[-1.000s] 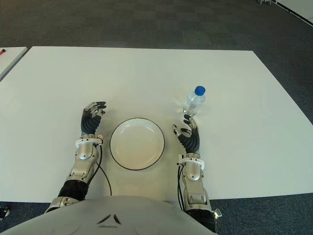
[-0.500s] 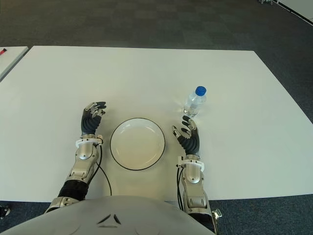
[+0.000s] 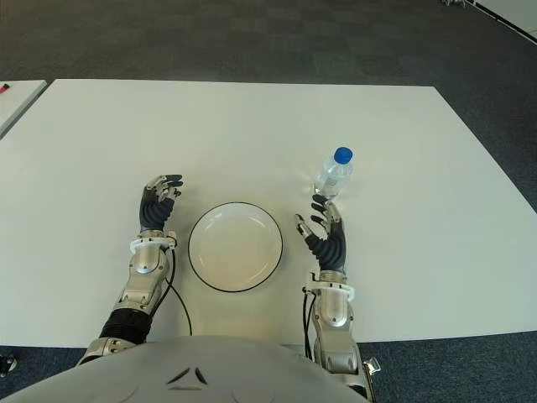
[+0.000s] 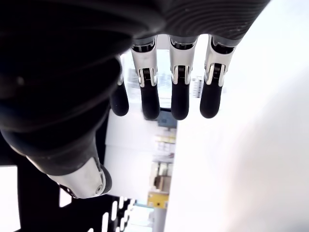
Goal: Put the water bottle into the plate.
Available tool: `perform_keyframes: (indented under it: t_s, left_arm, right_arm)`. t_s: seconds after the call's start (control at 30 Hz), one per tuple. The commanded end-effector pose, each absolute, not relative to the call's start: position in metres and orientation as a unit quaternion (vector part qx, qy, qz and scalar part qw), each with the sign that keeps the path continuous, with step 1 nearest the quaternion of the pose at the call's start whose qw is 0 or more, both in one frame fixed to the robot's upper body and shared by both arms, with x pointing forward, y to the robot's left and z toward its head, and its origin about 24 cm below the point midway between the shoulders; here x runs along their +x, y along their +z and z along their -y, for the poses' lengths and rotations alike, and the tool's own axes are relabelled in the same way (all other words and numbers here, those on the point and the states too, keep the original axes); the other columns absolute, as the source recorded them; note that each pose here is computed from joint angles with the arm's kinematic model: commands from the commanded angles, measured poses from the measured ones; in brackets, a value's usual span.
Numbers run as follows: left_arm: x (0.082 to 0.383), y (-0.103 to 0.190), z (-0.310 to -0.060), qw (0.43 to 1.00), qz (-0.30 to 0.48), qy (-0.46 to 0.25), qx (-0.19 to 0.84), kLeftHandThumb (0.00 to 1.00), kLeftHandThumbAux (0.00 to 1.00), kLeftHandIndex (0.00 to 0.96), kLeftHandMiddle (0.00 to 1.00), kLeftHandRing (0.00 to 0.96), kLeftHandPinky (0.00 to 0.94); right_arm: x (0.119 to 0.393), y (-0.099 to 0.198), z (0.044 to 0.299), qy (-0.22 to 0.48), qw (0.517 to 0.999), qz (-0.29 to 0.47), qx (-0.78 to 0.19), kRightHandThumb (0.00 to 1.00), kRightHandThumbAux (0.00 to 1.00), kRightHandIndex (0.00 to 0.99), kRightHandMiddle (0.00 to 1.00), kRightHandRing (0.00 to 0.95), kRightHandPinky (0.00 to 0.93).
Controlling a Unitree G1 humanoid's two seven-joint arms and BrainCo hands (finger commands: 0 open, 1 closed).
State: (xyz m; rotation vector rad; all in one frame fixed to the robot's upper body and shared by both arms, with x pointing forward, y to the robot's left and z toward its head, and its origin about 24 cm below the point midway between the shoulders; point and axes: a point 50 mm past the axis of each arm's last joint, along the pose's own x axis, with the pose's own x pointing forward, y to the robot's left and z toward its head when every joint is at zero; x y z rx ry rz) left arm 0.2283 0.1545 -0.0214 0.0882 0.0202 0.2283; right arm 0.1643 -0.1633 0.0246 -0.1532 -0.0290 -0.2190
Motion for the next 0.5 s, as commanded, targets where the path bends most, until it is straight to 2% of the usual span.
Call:
perform_keyframes:
  t_s: [0.03, 0.5]
  left_arm:
    - [0.2263, -0.0236, -0.1547, 0.992, -0.015, 0.114, 0.048, 0.716, 0.710, 0.413, 0.329, 0.340, 0.371]
    - [0.2268, -0.0246, -0.1545, 0.993, -0.018, 0.111, 0.040, 0.716, 0.709, 0.413, 0.330, 0.343, 0.381]
  right_arm:
    - [0.1613, 0.0302, 0.1618, -0.103, 0.992, 0.036, -0.065, 0.615, 0.763, 0.199, 0.229, 0.228, 0.283]
    - [0.1590, 0.0361, 0.1643, -0.099, 0.991, 0.068, -0.059, 0.627, 0.745, 0.173, 0.225, 0.226, 0.292]
